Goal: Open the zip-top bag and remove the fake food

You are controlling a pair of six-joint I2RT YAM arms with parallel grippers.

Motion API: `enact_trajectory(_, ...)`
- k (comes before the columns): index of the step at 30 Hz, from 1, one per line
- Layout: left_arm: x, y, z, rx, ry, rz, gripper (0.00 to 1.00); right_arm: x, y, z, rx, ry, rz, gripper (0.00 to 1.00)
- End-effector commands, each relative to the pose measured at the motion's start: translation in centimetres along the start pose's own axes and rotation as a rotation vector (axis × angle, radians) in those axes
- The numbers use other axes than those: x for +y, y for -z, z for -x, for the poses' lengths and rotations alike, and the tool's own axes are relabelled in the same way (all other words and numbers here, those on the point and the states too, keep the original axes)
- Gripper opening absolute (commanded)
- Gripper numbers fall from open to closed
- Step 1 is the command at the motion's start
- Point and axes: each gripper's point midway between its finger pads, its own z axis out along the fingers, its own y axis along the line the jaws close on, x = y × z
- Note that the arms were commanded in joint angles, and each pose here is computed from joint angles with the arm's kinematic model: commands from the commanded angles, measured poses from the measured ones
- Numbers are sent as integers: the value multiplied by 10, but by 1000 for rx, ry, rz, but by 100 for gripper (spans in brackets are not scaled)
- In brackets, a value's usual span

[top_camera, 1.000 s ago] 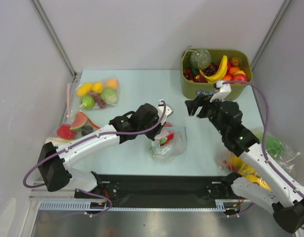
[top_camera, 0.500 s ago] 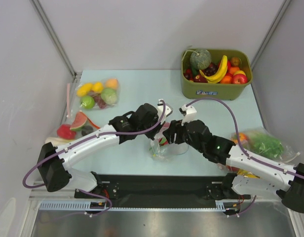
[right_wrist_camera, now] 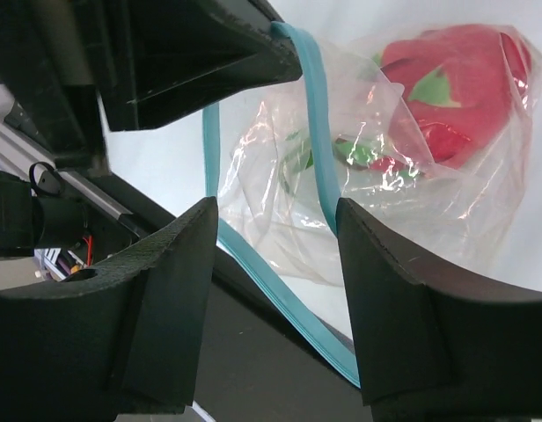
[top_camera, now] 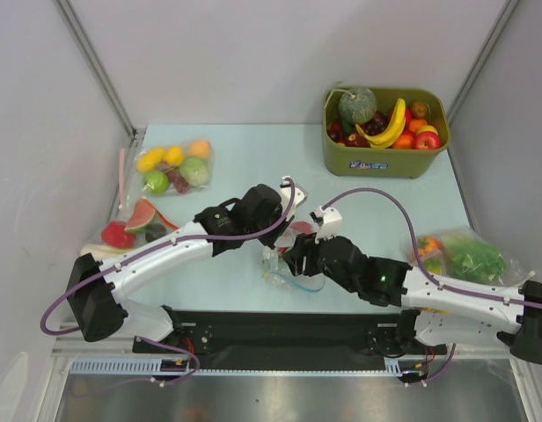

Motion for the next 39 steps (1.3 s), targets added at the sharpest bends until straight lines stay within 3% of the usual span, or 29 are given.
enact_trajectory(1,3,6,12,-49,10,18,0,9,12,28,-91,-33,-19,61)
enact_trajectory(28,3,2,8,-28,8,21,0,67,33,32,-122,22,83,62)
enact_trajectory(39,-4,9,16,-64,10,-19,0,3,3,-8,-21,17,-212,63)
